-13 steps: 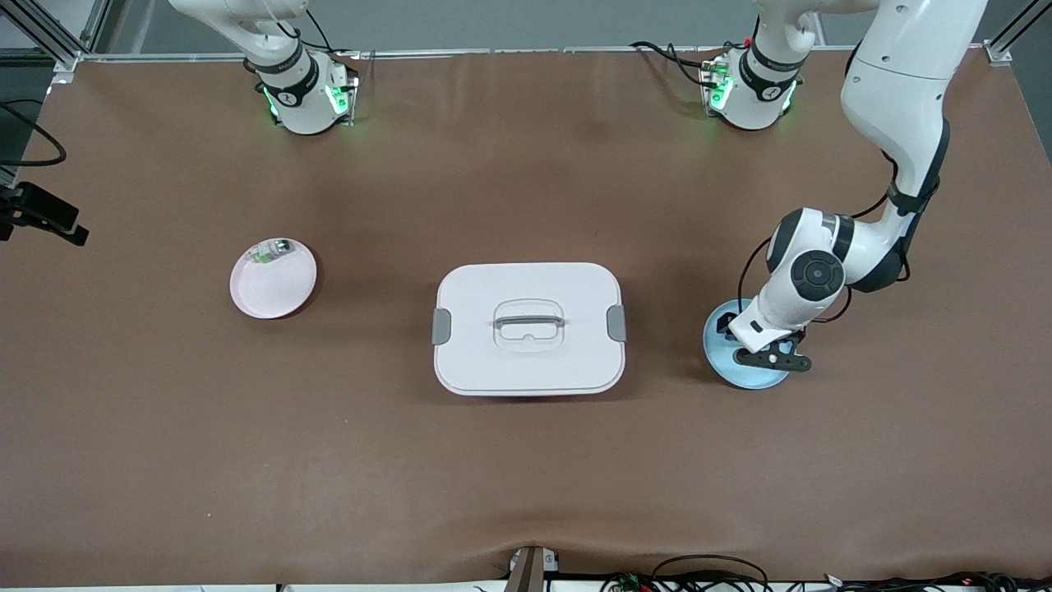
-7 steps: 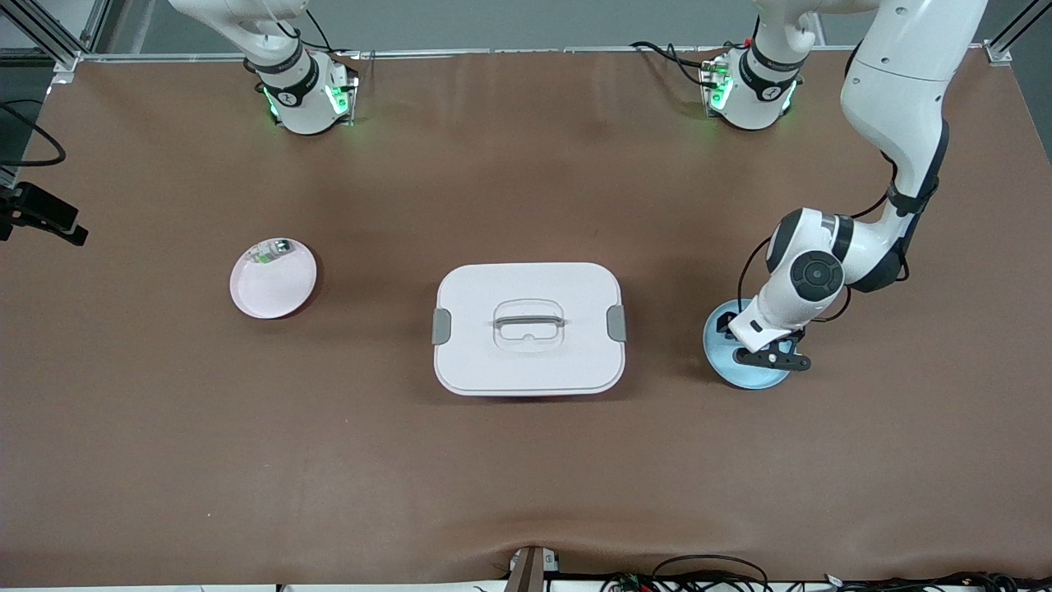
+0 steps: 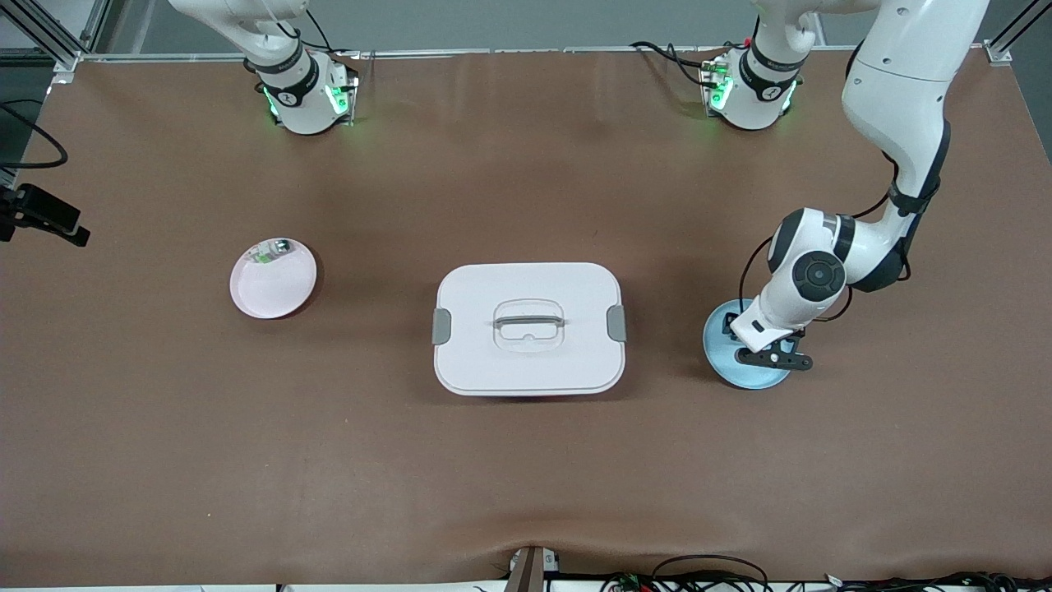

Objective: Transfer orange switch to right arm and place
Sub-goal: 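Lower the left gripper and grasp the black-orange switch, then carry the switch over the box while the right gripper reaches toward it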

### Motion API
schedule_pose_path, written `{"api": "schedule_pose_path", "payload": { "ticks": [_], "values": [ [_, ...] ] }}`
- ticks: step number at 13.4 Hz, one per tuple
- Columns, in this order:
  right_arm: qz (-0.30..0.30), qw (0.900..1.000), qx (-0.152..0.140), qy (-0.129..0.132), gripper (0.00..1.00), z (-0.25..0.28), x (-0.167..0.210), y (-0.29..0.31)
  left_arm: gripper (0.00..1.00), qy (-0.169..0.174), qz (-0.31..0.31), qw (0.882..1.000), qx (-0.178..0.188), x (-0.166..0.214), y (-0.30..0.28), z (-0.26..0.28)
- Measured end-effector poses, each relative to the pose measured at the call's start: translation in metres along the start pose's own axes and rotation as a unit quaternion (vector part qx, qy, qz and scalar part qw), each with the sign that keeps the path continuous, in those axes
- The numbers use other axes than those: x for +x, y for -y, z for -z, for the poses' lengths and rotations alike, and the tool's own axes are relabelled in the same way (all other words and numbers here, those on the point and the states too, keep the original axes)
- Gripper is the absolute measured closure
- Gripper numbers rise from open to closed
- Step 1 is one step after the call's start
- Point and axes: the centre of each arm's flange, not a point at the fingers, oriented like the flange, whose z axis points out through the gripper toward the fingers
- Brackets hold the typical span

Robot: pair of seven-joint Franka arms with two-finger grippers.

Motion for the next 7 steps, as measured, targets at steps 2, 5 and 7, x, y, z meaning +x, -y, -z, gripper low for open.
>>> {"api": "schedule_pose_path", "payload": {
  "ticks": [2,5,7],
  "values": [
    [0.0,1.0,0.0,0.002,0.0,-0.001,0.0,0.0,0.28,0.0,0.005,1.0,0.0,0.0,0.0,0.0],
    [0.0,1.0,0.0,0.003,0.0,-0.002,0.0,0.001,0.28,-0.008,0.045,0.999,0.0,0.004,0.002,0.008],
    [0.0,1.0,0.0,0.004,0.0,-0.002,0.0,0.0,0.28,-0.013,0.073,0.997,0.004,0.008,0.005,0.031]
  ]
}}
